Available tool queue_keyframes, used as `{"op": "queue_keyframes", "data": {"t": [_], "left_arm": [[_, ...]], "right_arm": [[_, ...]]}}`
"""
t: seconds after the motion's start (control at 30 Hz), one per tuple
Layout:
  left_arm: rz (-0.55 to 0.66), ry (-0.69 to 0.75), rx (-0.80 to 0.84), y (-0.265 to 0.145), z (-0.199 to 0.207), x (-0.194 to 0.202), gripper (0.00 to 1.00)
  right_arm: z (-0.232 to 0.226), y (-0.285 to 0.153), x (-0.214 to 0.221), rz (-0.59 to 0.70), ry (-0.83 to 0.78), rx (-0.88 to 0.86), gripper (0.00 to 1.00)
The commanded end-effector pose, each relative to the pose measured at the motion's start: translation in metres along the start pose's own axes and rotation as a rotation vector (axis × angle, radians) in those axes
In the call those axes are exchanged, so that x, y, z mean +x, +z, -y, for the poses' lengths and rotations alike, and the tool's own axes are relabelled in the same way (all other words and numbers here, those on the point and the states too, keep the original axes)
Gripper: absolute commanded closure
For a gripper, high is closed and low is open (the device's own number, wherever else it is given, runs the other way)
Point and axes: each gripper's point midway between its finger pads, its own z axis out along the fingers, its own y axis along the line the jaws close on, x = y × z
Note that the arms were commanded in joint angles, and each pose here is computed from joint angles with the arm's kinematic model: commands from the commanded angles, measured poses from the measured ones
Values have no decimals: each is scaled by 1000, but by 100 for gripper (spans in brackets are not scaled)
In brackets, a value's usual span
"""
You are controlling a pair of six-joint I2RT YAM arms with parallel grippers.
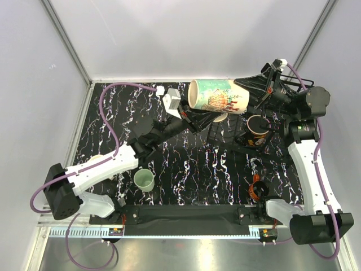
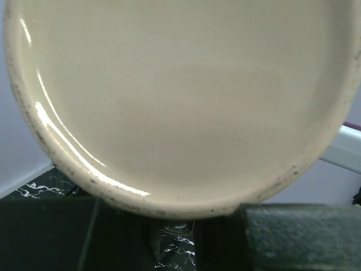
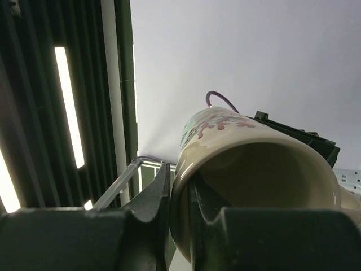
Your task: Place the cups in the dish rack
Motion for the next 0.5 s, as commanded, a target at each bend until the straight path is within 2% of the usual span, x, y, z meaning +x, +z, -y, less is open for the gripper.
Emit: {"op": "queue_keyframes", "data": {"t": [0.0, 0.03, 0.13, 0.27, 0.4, 0.47], "left_arm": [[99, -36, 30, 11, 19, -41, 100], [80, -35, 11, 10, 17, -41, 100], [51, -24, -45, 3, 10, -42, 100], [63, 10, -90, -14, 7, -51, 100], [50, 86, -175, -26, -4, -66, 100], [10, 109, -216, -31, -14, -65, 100]], "right_arm": [[-16, -2, 27, -64, -43, -26, 82], [-8, 0, 23, -43, -69, 19, 68], [8, -1, 19, -13, -131, 115, 53], [31, -3, 11, 13, -147, 194, 40], [51, -7, 2, 42, -159, 248, 33], [71, -15, -5, 71, -191, 343, 32]]}}
